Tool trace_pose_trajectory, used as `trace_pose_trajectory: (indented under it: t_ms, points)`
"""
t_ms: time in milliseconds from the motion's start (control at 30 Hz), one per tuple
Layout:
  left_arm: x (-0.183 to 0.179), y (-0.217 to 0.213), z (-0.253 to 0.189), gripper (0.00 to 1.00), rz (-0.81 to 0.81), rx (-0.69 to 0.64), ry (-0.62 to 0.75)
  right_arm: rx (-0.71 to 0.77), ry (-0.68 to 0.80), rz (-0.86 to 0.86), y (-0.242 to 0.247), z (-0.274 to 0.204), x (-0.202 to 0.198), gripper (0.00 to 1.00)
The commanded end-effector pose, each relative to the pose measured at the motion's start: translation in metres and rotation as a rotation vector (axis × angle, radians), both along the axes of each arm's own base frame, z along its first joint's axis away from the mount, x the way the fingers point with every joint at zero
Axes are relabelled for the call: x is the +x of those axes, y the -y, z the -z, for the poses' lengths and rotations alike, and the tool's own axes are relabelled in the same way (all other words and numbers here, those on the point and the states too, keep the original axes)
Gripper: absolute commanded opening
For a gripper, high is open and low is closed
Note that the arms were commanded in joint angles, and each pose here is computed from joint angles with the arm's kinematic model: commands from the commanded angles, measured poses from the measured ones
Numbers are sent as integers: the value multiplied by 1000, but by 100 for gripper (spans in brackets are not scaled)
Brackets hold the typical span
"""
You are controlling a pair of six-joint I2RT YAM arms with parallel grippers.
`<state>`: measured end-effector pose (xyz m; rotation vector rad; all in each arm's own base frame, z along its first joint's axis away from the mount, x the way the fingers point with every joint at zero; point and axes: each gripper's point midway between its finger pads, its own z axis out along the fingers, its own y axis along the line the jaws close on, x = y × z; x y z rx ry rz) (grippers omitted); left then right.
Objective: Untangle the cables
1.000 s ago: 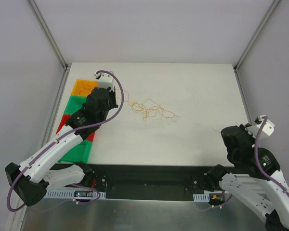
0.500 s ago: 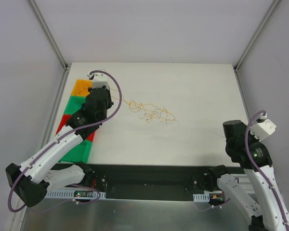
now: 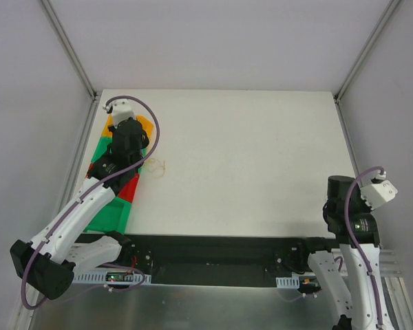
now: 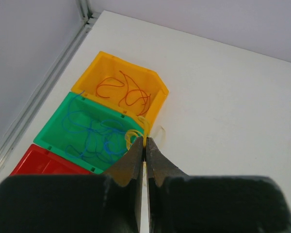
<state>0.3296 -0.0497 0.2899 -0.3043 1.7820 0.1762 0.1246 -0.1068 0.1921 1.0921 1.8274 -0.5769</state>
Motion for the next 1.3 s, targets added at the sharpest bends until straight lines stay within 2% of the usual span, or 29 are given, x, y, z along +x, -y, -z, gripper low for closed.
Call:
trace_pose_trajectory:
  t_ms: [0,67,100,167,233,367,467,533,667,700,733,833,867,967,1100,1267]
  points:
    - [6,37,-1,0,181,-111,-8,71,28,-367,-43,9,70,1]
    - [8,76,3,0,378,-164,-48,197,15,-749,-105,19,101,1]
    - [7,98,9,0,483,-192,-82,259,10,-872,-128,22,106,0]
    - [-2,138,15,0,693,-258,-142,334,15,-1009,-157,23,110,1]
    - [-13,176,23,0,898,-315,-218,329,40,-1050,-166,16,110,1]
    - [-27,221,46,0,1111,-459,-393,328,152,-1086,-175,-9,104,1]
    - [-42,248,58,0,1264,-581,-569,330,155,-1085,-174,-16,96,1]
    - [-48,255,65,0,1300,-641,-647,320,133,-1064,-168,-14,88,1]
    - [-46,253,77,0,1275,-629,-669,362,143,-1069,-172,-1,73,0]
    - [-46,253,77,4,1276,-618,-665,393,154,-1082,-177,2,70,1]
    - [-45,252,77,15,1274,-608,-662,425,172,-1100,-183,1,68,1]
    - [-45,250,74,72,1293,-569,-647,527,168,-1138,-199,10,61,1]
    - [-45,248,72,79,1292,-547,-634,558,155,-1148,-203,13,58,1]
    - [-44,244,68,82,1298,-493,-593,693,80,-1179,-220,33,48,1]
    - [-49,248,64,75,1320,-488,-589,885,-44,-1226,-243,70,32,1]
    - [-58,256,64,77,1357,-501,-607,919,-220,-1233,-259,112,17,1]
